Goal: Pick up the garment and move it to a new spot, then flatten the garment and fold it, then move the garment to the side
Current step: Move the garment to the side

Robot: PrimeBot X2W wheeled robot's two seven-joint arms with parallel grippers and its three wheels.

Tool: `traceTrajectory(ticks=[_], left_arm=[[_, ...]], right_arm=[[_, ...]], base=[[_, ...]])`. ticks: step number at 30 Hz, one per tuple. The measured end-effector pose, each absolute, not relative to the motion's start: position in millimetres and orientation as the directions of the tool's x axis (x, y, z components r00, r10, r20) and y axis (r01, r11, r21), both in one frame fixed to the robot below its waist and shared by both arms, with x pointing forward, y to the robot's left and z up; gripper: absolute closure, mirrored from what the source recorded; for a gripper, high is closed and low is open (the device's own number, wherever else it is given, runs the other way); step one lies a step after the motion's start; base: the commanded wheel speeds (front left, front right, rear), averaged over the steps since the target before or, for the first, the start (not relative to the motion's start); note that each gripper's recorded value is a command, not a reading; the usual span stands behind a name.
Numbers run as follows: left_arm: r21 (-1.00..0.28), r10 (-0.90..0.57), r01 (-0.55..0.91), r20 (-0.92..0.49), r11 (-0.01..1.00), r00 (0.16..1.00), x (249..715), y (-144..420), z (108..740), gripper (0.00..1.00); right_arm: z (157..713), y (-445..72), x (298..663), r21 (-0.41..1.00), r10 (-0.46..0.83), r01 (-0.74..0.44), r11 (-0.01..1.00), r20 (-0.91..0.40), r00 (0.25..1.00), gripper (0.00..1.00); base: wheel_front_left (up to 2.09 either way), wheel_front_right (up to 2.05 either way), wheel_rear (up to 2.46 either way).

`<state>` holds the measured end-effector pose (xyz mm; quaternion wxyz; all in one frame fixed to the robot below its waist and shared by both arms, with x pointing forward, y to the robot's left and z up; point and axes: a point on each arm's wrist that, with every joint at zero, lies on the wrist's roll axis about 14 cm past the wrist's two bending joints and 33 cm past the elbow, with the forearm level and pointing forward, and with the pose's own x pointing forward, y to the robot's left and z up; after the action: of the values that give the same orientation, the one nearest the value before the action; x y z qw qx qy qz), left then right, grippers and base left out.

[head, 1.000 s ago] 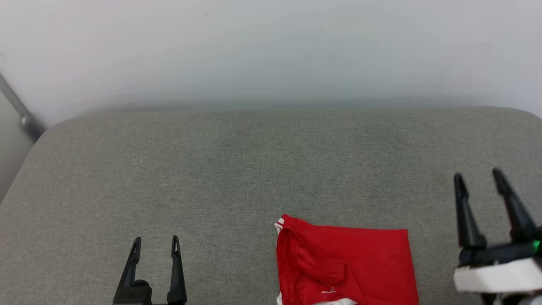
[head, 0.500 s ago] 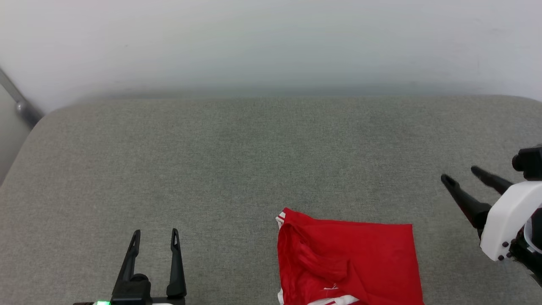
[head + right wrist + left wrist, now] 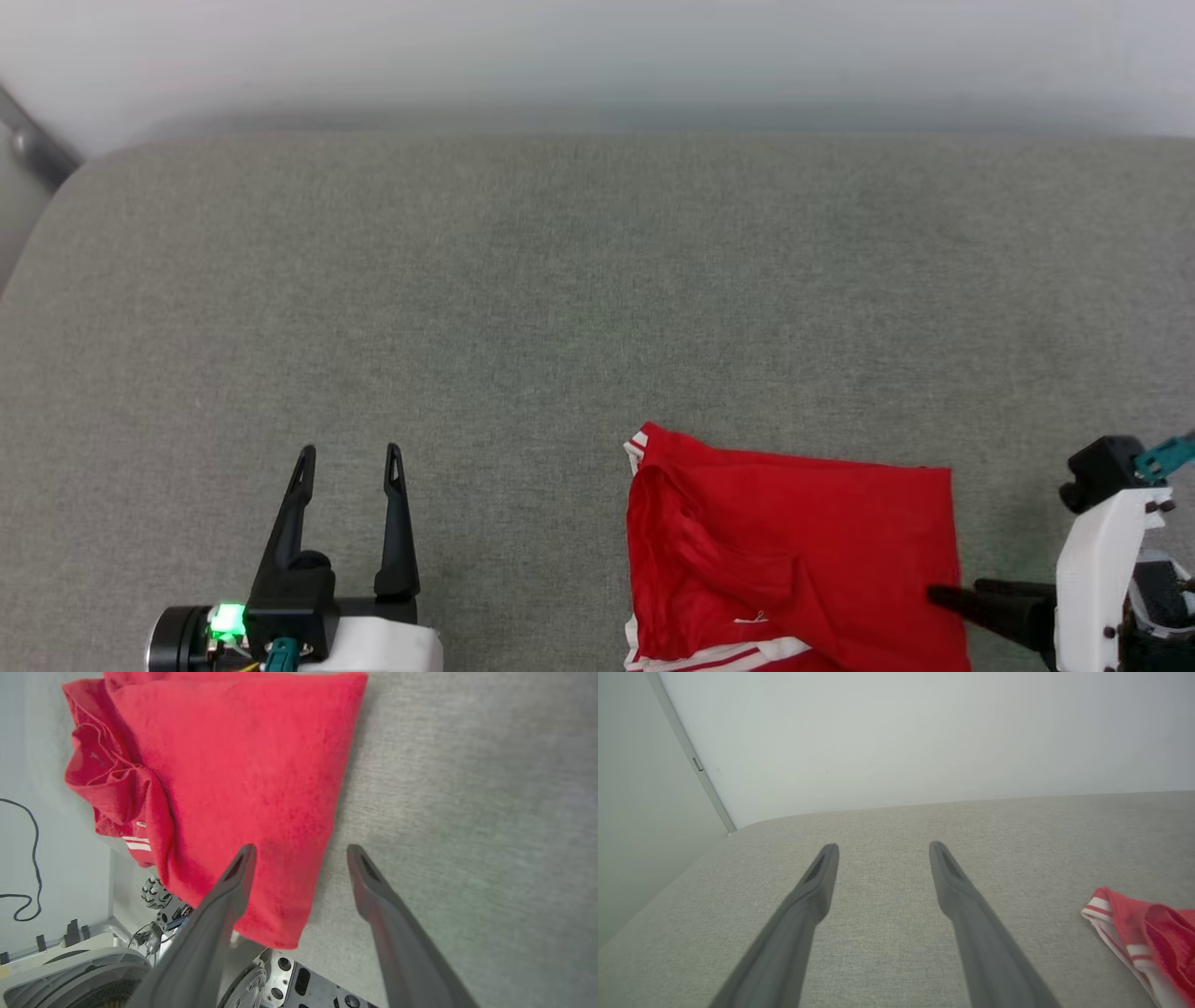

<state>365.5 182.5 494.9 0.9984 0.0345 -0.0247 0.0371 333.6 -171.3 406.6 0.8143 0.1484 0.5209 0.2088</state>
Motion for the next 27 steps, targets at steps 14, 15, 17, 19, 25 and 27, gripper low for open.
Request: traceTrajectory(ticks=[14,15,17,19,25,27], left_arm=[[0.076,0.095,-0.095,-0.007,0.993,0.995,388,190,472,0.0],[0.077,0.096,-0.095,-0.009,0.993,0.995,388,190,471,0.0],[0.077,0.097,-0.095,-0.013,0.992,0.995,388,190,470,0.0],[0.075,0.096,-0.095,-0.01,0.993,0.995,388,190,471,0.0],[0.073,0.101,-0.101,0.001,0.992,0.995,385,190,475,0.0],[0.073,0.102,-0.101,-0.003,0.992,0.995,382,190,474,0.0]], right_arm=[[364,-121,342,0.597,0.619,-0.163,0.785,-0.763,0.184,0.0],[363,-119,342,0.597,0.621,-0.17,0.784,-0.765,0.174,0.0],[363,-117,343,0.597,0.623,-0.184,0.781,-0.763,0.169,0.76],[364,-117,343,0.594,0.623,-0.193,0.781,-0.762,0.176,1.0],[379,-116,348,0.579,0.627,-0.249,0.777,-0.746,0.223,1.0],[391,-120,355,0.555,0.622,-0.287,0.78,-0.738,0.261,1.0]], base=[[0.0,0.0,0.0],[0.0,0.0,0.0],[0.0,0.0,0.0],[0.0,0.0,0.0],[0.0,0.0,0.0],[0.0,0.0,0.0]])
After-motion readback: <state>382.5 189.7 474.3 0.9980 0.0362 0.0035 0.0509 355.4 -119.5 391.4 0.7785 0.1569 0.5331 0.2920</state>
